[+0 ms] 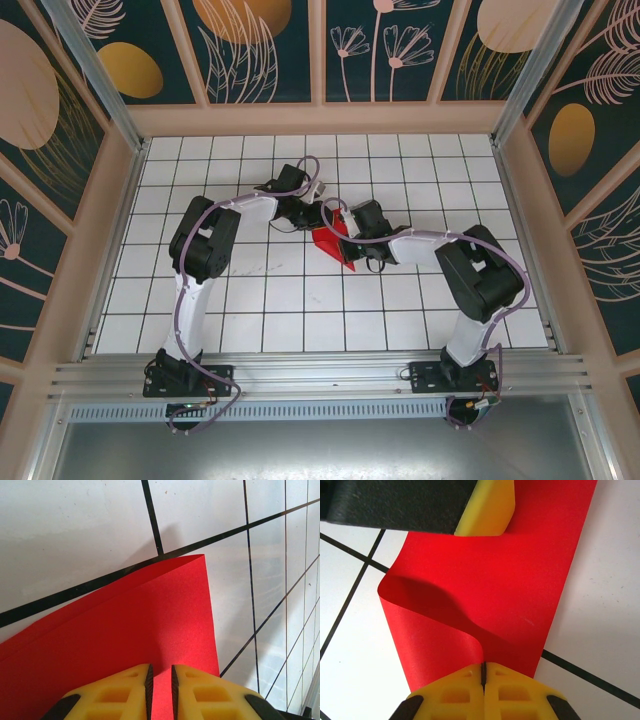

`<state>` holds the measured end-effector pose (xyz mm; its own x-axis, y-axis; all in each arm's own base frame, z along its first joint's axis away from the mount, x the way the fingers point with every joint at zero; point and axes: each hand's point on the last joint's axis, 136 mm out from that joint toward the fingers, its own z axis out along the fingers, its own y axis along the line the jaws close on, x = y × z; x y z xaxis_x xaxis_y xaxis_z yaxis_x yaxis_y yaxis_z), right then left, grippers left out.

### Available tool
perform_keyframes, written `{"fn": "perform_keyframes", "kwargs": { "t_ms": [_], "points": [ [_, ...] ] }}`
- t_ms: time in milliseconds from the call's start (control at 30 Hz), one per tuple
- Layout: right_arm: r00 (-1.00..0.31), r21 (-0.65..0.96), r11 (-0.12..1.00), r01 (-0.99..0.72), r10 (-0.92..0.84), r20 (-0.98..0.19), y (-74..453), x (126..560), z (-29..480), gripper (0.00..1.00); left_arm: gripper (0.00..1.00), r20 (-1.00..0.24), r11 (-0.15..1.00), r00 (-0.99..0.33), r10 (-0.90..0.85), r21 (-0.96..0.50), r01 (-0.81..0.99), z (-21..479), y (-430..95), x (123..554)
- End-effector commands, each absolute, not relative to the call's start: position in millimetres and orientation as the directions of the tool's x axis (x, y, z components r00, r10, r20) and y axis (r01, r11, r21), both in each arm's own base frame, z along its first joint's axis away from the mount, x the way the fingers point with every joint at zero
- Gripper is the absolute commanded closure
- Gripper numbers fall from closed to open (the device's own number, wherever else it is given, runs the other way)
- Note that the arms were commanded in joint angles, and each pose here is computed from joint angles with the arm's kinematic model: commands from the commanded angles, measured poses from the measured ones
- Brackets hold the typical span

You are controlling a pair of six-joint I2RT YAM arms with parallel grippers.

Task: Fold a paper plane with a square sheet of paper (fold left side to right side)
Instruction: Third fold the triangle at the center of the table.

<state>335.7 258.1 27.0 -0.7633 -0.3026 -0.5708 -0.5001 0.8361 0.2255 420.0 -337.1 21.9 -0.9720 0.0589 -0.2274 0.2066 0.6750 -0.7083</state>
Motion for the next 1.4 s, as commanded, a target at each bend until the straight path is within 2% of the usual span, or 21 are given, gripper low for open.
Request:
{"fn": "perform_keyframes", "kwargs": {
  "t_ms": [0, 1367],
  "points": [
    [-0.777, 0.215, 0.85, -0.481, -0.3, -0.553, 255.0, 340.7, 23.9, 1.0, 0.79, -0.188, 0.728, -0.98, 0.071, -0.661, 0.18, -5.3, -326.3, 412.5],
    [-0.759, 0.211, 0.865, -0.456, -0.254, -0.6, 250.6, 347.0, 43.1, 1.0, 0.79, -0.191, 0.727, -0.979, 0.068, -0.662, 0.179, -6.5, -326.6, 412.0]
  ]
}}
